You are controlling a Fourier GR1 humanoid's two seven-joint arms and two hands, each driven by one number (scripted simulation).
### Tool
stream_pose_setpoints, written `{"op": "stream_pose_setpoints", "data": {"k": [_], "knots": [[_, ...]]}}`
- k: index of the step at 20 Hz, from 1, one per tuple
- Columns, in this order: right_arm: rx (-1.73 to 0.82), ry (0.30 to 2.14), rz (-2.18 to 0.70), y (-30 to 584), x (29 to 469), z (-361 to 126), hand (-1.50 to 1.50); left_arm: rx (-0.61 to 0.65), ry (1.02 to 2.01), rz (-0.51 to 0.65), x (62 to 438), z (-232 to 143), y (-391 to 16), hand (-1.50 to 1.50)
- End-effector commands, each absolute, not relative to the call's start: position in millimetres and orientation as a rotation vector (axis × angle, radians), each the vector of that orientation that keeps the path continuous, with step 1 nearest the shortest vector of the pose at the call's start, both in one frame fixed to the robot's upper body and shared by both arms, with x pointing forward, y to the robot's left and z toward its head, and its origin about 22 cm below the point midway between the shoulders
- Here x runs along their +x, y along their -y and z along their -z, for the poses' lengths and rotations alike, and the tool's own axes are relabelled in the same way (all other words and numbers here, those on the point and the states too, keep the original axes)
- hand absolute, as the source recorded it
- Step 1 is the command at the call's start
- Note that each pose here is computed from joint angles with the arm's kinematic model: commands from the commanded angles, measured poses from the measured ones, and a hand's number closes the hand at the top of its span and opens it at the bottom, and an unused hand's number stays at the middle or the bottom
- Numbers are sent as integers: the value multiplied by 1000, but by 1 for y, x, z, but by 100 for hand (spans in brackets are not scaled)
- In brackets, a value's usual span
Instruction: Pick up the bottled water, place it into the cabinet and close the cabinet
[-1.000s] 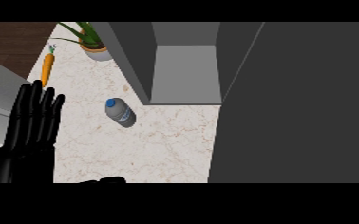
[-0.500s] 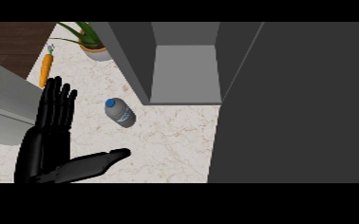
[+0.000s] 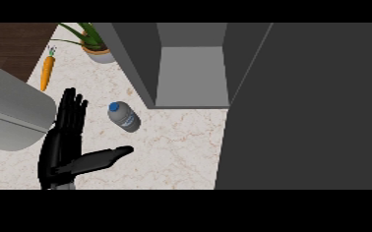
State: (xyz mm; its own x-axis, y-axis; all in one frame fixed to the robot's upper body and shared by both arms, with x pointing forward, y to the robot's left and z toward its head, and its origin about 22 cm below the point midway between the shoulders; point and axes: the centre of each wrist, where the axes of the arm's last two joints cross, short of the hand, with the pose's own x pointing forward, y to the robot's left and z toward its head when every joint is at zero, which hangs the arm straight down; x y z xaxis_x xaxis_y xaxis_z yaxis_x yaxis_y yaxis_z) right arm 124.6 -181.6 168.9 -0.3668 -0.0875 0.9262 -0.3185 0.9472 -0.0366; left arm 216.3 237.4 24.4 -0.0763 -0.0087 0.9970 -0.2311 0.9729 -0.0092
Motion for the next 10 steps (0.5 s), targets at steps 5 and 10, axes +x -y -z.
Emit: {"op": "stream_pose_setpoints", "data": {"k": [5,10], "knots": [[250,1981,-239,187,105,-194,-150,179,1554,-205,230,33,-259,-150],[241,1983,-252,177,97,-192,-150,172,1528,-227,237,64,-277,-150]]}}
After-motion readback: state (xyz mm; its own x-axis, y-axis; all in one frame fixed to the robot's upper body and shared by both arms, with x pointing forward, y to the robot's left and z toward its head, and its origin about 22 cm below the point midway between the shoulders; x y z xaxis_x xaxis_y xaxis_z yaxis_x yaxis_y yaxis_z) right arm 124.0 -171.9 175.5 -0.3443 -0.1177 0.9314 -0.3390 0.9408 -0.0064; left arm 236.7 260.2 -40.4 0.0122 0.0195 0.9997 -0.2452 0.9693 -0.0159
